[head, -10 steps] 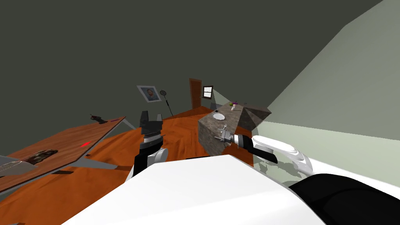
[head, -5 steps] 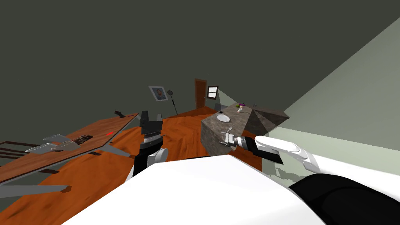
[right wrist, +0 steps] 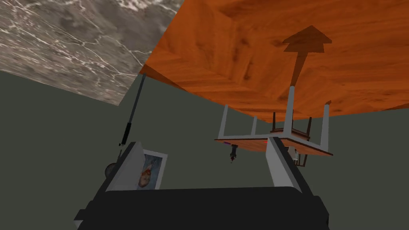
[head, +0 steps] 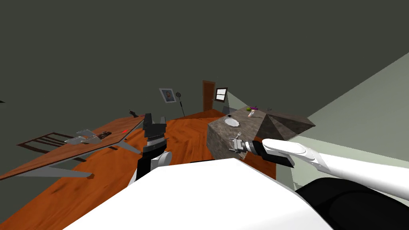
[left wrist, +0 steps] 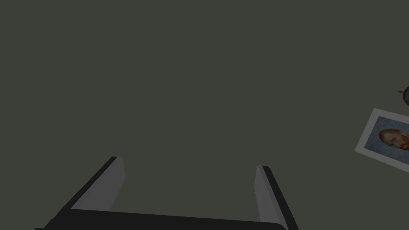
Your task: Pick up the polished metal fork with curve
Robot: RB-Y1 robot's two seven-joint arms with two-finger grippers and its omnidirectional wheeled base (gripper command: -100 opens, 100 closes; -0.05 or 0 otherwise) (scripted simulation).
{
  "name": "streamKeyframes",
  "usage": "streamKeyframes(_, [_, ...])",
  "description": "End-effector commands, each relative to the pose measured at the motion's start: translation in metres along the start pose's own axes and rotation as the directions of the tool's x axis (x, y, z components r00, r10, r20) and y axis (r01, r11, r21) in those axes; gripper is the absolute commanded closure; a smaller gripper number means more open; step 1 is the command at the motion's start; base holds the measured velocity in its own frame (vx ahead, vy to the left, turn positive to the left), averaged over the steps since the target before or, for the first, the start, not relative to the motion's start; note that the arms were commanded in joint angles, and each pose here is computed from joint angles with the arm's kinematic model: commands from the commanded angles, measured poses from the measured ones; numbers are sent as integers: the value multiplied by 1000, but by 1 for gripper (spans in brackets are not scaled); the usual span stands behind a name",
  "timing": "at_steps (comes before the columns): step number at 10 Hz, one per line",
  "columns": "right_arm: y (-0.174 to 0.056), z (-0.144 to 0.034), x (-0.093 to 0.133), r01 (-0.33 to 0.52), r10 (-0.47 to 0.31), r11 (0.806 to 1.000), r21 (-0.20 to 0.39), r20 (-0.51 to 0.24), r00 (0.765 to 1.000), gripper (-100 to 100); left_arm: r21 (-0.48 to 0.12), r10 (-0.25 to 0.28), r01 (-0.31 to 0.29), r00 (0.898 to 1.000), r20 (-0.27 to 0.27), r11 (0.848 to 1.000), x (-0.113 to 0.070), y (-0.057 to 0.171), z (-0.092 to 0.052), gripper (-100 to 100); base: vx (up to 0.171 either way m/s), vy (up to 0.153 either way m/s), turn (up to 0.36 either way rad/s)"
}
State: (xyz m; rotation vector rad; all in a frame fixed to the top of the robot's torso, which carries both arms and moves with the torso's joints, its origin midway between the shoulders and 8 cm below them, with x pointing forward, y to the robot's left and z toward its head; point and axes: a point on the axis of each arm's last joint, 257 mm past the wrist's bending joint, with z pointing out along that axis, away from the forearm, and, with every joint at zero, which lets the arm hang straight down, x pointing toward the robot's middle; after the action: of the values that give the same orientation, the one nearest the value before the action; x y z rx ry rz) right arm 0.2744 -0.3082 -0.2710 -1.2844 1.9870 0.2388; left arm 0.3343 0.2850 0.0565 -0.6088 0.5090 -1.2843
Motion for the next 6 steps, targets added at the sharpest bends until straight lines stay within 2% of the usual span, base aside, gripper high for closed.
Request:
streamKeyframes(1, [-1,-5,12,31,-31,999,-13,-44,999,-100,0,0,0,1000,0,1000,0,0,0,0,22,-21,176])
streamKeyframes(2, [0,-13,41,63,-66,997,-33,-116,991,-100,0,0,0,1000,0,1000,0,0,0,0,34,-29,297])
streamKeyframes(3, [0,-14,42,71,-76,997,-39,-124,989,-100,0,0,0,1000,0,1000,0,0,0,0,36,-32,118])
streamKeyframes(4, [1,-26,70,104,-115,992,-68,-199,973,-100,0,0,0,1000,0,1000,0,0,0,0,47,-26,203])
streamKeyframes(5, [1,-26,71,106,-118,992,-69,-200,973,-100,0,0,0,1000,0,1000,0,0,0,0,35,-24,157])
streamKeyframes(6, [2,-39,99,134,-157,986,-103,-272,949,-100,0,0,0,1000,0,1000,0,0,0,0,36,-30,281])
